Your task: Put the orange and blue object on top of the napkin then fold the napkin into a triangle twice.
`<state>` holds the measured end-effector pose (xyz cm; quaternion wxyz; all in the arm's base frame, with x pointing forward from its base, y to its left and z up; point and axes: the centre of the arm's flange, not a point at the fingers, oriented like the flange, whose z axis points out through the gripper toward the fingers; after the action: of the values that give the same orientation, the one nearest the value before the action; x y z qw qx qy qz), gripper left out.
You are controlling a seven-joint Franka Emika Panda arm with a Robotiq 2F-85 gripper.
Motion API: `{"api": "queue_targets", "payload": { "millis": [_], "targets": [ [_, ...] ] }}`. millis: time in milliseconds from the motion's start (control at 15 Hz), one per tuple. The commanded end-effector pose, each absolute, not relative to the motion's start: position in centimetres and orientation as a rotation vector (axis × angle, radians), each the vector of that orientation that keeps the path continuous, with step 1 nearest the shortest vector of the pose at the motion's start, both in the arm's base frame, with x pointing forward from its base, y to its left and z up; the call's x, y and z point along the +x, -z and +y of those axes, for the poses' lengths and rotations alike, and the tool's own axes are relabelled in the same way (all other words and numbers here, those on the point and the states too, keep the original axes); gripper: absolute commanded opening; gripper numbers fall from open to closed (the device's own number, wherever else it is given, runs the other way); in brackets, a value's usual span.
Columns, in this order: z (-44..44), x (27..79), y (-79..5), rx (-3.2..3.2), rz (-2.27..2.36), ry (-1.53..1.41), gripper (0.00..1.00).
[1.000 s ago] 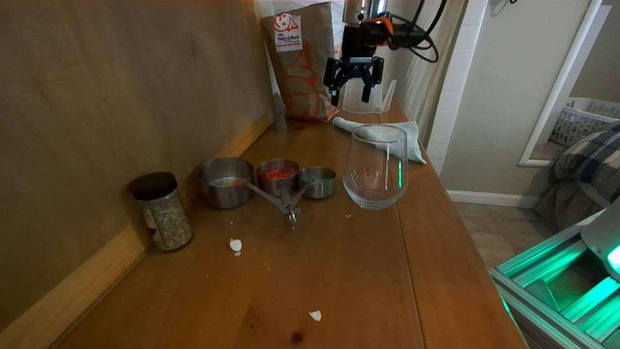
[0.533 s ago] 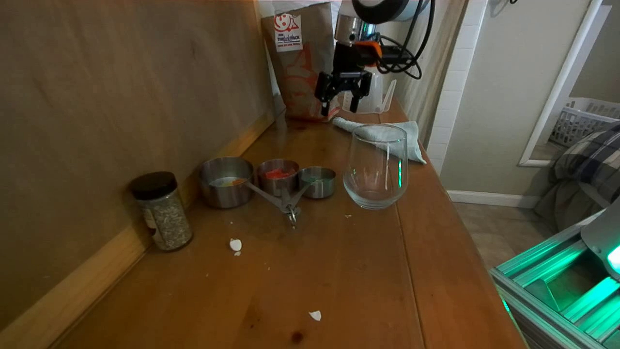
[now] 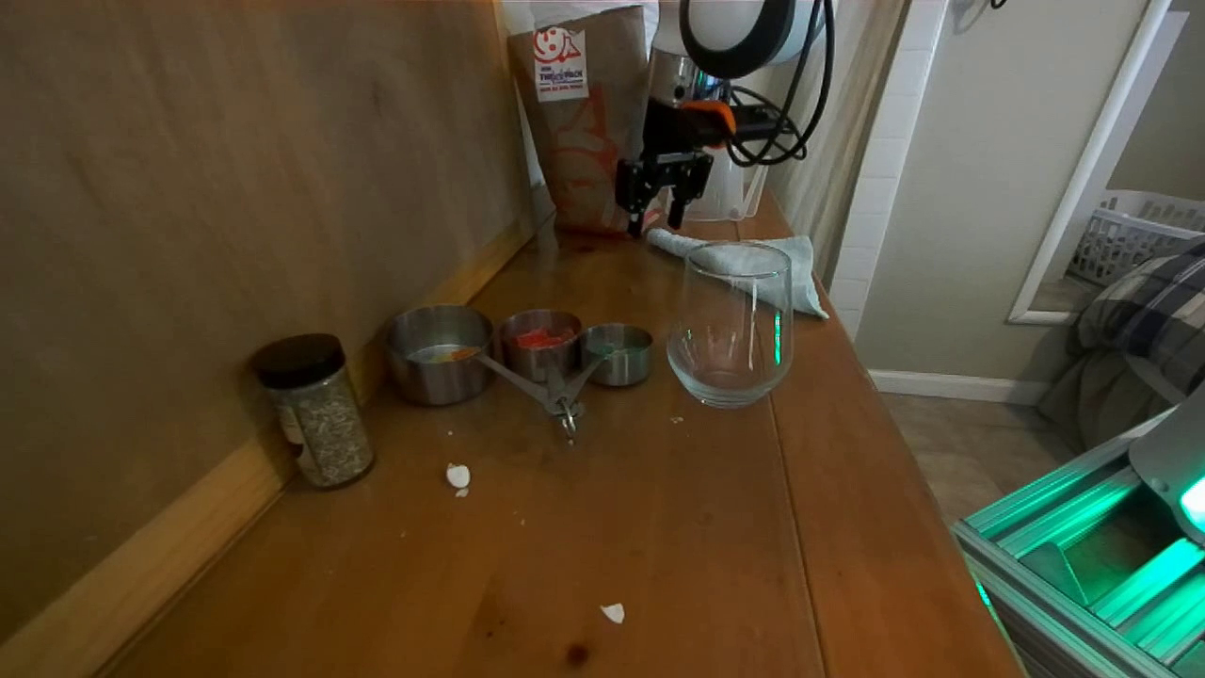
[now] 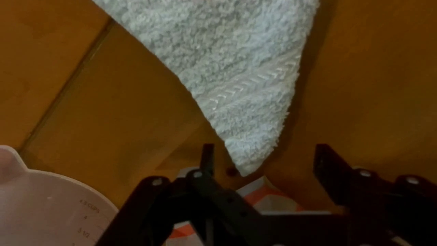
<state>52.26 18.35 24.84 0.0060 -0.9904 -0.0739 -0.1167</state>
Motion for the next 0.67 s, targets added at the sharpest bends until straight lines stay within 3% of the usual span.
{"api": "queue_targets", "payload": {
  "millis": [0, 67, 133, 467, 600],
  "targets": [
    [18.9, 53.2, -24.0, -3.116, -0.246, 0.407, 0.57],
    [18.9, 53.2, -23.9, -3.117, -0.25, 0.407, 0.71],
    [18.9, 53.3, -23.8, -3.12, -0.253, 0.407, 0.41],
    [19.1, 53.0, -24.6, -3.128, -0.264, 0.419, 0.03],
    [19.1, 52.8, -25.3, -3.135, -0.273, 0.427, 0.0]
  ]
}}
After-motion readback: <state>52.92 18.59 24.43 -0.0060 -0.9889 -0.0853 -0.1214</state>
